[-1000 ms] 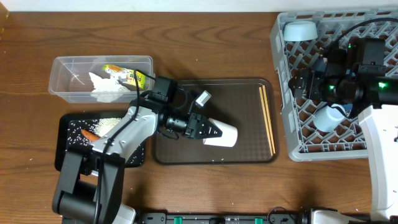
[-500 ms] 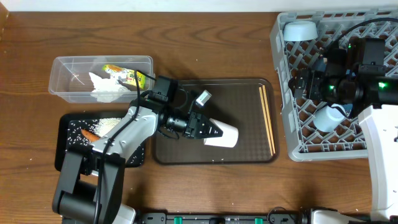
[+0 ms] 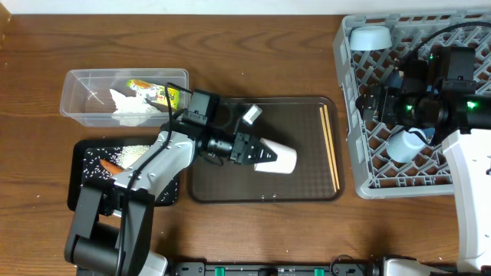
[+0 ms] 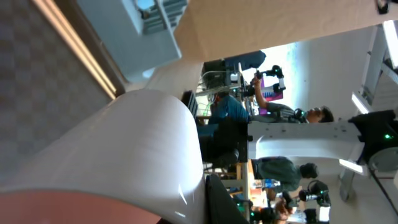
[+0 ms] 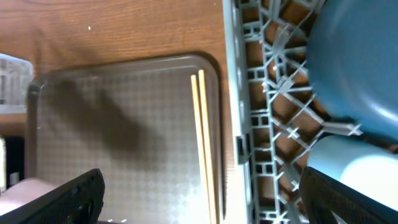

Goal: Sort waste into correct bins and load items into the dishwasher rack

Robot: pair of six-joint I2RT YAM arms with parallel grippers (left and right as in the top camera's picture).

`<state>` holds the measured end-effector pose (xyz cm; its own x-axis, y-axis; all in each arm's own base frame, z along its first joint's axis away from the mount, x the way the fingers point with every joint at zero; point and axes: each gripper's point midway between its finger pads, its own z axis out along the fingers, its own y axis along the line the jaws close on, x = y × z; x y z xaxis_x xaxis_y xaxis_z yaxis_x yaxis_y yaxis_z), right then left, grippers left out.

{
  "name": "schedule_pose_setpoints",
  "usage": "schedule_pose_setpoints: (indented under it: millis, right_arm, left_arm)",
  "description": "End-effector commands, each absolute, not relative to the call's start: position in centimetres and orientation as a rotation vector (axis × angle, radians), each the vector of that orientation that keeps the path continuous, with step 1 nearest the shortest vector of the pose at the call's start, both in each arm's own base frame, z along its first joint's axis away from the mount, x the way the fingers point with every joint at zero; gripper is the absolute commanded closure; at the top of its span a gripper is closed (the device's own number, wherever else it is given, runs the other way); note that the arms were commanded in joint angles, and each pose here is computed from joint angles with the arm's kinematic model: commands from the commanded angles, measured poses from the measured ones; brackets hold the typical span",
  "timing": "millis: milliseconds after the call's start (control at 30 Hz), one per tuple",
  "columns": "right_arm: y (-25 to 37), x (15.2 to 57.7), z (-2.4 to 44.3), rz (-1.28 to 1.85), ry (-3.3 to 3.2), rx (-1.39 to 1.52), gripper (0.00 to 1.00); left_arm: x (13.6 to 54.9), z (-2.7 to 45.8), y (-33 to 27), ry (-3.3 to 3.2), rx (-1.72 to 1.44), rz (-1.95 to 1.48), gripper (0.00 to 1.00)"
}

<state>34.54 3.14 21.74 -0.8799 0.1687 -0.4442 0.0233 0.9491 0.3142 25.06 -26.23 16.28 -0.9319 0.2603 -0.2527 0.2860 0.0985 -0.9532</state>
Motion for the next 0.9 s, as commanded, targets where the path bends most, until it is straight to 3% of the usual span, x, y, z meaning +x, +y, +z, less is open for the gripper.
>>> schedule_pose_setpoints:
  millis: [0, 100, 333, 600, 867]
  right_arm:
    - [5.9, 32.8, 22.0, 0.615, 2.664, 0.145, 0.01]
    - [7.4, 31.6, 22.2, 0.751, 2.689, 0.133, 0.01]
    - [11.8, 28.0, 22.2, 1.012, 2.768, 0.033, 0.15]
    - [14.8, 26.4, 21.4, 1.130, 2.793, -0.073, 0.10]
    - [16.3, 27.2, 23.2, 1.293, 2.680, -0.108, 0.09]
  left_arm:
    - [25.9, 17.0, -26.5, 2.407, 0.414, -2.052, 0.94]
    - [26.7, 16.4, -26.8, 2.487, 0.295, -2.000, 0.94]
    - [27.2, 18.9, -29.2, 2.363, 0.412, -2.044, 0.94]
    - [26.9, 24.4, -30.7, 2.110, 0.646, -2.141, 0.94]
    - [26.0, 25.2, -30.4, 2.070, 0.740, -2.171, 0.94]
